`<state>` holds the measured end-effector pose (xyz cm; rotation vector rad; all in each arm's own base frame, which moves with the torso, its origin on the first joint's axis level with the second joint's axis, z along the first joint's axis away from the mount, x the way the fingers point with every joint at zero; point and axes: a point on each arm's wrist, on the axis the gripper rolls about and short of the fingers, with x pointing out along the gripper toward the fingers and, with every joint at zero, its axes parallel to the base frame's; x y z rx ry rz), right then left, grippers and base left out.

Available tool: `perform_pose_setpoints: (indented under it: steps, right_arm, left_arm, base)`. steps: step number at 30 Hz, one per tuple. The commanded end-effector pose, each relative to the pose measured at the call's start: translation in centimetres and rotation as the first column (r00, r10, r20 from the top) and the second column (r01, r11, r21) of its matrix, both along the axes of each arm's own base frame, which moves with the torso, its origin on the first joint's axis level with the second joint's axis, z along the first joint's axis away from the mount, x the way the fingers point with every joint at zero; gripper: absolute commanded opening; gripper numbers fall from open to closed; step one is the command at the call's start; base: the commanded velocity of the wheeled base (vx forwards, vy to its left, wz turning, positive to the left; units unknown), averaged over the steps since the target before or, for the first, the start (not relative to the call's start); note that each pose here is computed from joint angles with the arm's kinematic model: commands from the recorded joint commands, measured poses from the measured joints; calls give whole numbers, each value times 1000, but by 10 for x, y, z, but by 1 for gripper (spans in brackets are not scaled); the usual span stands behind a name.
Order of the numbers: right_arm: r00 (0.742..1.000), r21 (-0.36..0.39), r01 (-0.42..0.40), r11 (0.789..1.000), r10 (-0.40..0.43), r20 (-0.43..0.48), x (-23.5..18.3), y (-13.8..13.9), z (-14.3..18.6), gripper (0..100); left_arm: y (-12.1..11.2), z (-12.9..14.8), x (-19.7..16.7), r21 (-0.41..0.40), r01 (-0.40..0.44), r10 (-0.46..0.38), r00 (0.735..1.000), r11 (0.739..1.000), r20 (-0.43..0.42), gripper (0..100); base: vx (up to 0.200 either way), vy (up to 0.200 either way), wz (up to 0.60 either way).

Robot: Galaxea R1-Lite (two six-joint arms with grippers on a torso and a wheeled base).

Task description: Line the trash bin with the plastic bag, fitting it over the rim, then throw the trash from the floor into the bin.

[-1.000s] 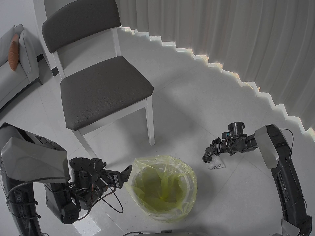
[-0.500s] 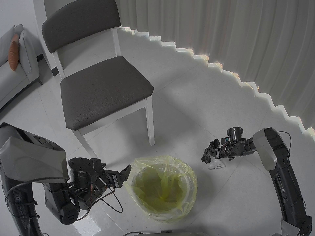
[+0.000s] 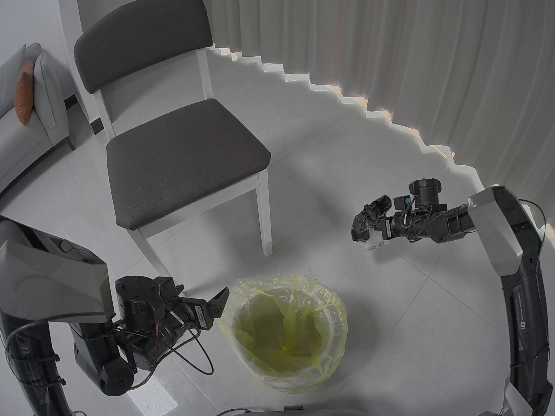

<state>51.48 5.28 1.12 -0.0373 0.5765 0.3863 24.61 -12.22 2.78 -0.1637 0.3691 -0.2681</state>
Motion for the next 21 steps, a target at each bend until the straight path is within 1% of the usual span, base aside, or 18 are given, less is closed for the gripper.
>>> perform_pose_setpoints:
  steps: [1, 2, 5, 7, 8, 10, 14, 15, 16, 17, 21]
  right_arm:
    - [967, 3, -148, 989, 144, 209, -95, 37, 130, 0]
    - [963, 8, -165, 986, 159, 219, -106, 40, 137, 0]
    - [943, 18, -247, 969, 236, 234, -150, 58, 159, 0]
    - [929, 10, -301, 953, 291, 228, -177, 71, 165, 0]
    - [929, 9, -303, 953, 293, 226, -178, 72, 165, 0]
    - [916, 1, -341, 940, 332, 227, -197, 82, 169, 0]
    - [911, -9, -347, 938, 340, 233, -210, 91, 173, 0]
    - [910, -18, -344, 939, 338, 239, -219, 95, 176, 0]
    - [908, -20, -347, 937, 342, 242, -223, 97, 177, 0]
    - [901, -20, -360, 933, 353, 251, -231, 98, 181, 0]
    - [896, -20, -370, 929, 363, 257, -242, 97, 187, 0]
  left_arm:
    - [5, 11, -8, -1, -32, 32, 999, 999, 34, 100]
    - [5, 11, -8, 0, -38, 38, 999, 999, 35, 100]
    - [7, 10, -9, 5, -54, 54, 998, 999, 29, 100]
    - [7, 10, -9, 5, -52, 52, 998, 999, 28, 100]
    - [7, 10, -9, 4, -53, 53, 998, 999, 27, 100]
    - [7, 11, -11, 3, -53, 53, 998, 999, 29, 100]
    - [10, 20, -12, -10, -63, 63, 996, 998, 56, 100]
    - [11, 29, -17, -26, -56, 58, 995, 998, 82, 100]
    - [12, 33, -21, -28, -53, 55, 994, 998, 89, 100]
    - [15, 39, -28, -30, -46, 49, 993, 998, 104, 100]
    - [19, 49, -36, -42, -50, 56, 989, 998, 133, 100]
  base:
    - [0, 0, 0]
    - [0, 0, 0]
    - [0, 0, 0]
    - [0, 0, 0]
    - [0, 0, 0]
    - [0, 0, 0]
    - [0, 0, 0]
    - [0, 0, 0]
    - [0, 0, 0]
    - [0, 0, 0]
    - [0, 0, 0]
